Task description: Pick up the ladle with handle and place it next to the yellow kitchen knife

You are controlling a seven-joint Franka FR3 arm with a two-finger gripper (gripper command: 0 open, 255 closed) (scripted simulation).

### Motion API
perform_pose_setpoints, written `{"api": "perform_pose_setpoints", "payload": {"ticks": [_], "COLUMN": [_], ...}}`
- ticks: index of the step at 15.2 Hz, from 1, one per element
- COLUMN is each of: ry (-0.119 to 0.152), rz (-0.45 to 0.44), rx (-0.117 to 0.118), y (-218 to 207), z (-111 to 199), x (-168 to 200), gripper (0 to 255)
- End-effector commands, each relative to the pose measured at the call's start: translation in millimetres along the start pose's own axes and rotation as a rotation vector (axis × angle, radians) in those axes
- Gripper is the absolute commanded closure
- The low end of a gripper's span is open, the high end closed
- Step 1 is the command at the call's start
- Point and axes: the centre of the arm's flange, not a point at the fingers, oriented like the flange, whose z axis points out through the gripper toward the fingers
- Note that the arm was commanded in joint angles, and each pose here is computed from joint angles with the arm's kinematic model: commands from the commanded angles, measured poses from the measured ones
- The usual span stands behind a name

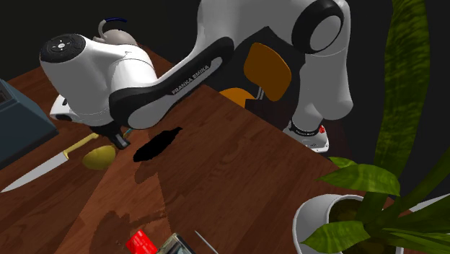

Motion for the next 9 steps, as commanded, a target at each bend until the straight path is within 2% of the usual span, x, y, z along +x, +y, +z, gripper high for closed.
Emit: {"api": "perform_pose_setpoints", "payload": {"ticks": [1, 9], "ry": [0.000, 0.000], "rz": [-0.001, -0.001], "rx": [-0.001, -0.001], "y": [21, 14], "z": [4, 45], "x": [8, 5], "gripper": [255, 255]}}
